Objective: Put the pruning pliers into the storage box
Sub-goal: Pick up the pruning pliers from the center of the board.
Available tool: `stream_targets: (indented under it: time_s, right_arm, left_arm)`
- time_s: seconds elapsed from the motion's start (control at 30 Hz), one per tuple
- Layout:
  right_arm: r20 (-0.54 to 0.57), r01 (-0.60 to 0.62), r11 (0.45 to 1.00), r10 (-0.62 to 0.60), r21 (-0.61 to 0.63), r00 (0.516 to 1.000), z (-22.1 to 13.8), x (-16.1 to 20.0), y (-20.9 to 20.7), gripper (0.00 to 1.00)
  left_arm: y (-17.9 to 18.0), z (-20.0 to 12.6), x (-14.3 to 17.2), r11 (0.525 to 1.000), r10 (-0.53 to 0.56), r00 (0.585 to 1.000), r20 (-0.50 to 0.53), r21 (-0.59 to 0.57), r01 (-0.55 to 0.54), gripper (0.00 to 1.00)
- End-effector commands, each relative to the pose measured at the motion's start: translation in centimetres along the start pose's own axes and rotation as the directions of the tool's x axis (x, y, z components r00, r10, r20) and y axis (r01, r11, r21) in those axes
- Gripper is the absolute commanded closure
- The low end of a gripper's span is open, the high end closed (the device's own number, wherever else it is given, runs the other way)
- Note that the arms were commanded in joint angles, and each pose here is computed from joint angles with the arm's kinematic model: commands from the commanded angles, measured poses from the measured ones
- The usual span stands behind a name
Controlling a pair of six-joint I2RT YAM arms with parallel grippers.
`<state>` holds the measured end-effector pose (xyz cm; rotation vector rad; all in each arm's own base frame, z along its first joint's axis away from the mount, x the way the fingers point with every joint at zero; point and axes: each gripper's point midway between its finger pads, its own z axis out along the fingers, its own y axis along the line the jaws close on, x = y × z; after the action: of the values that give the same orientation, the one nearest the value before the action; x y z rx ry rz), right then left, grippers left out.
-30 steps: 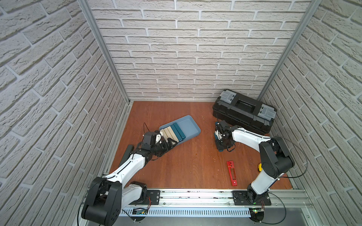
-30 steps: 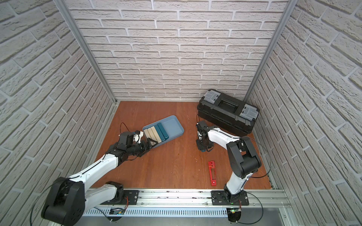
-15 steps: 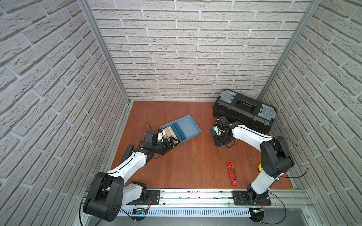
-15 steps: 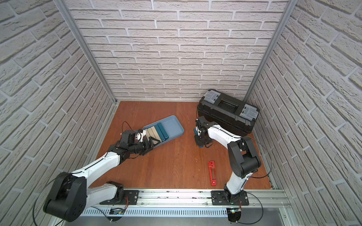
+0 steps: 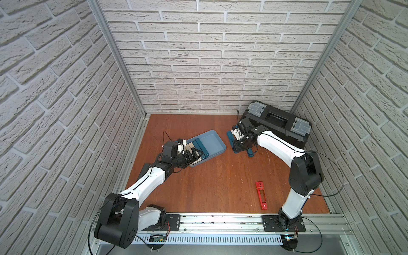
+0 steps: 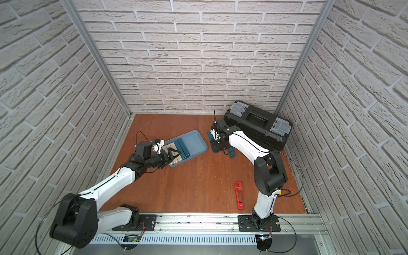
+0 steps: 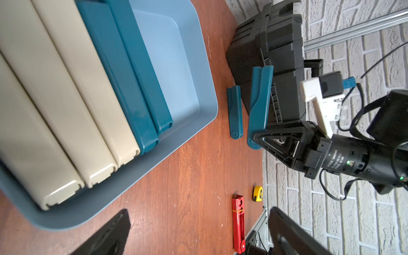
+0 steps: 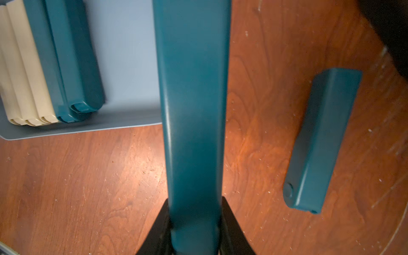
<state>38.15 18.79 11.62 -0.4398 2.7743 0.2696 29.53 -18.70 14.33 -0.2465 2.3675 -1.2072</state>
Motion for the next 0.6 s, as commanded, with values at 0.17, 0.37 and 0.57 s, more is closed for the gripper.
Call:
stream_targets:
  time_s: [0.17, 0.37, 0.57]
  right_arm:
    - [0.004, 0.1, 0.992, -0.1, -0.075, 0.995, 0.7, -2.9, 4.2, 0.87]
    - [-0.006, 0.132, 0.985, -0.134, -0.111, 0.991, 2.4, -4.4, 5.9, 0.86]
    - [-0.017, 0.155, 0.976, -0.159, -0.152, 0.987, 4.1, -5.6, 7.5, 0.86]
  left_arm:
    - [1.1, -0.2, -2.6, 0.999, 0.013, 0.998, 0.067, -0.047, -0.01, 0.02]
    - [2.3, -0.7, -4.4, 0.998, -0.015, 0.995, 0.103, -0.062, 0.022, 0.02]
    - [3.5, -0.9, -5.7, 0.996, -0.036, 0.992, 0.118, -0.072, 0.045, 0.02]
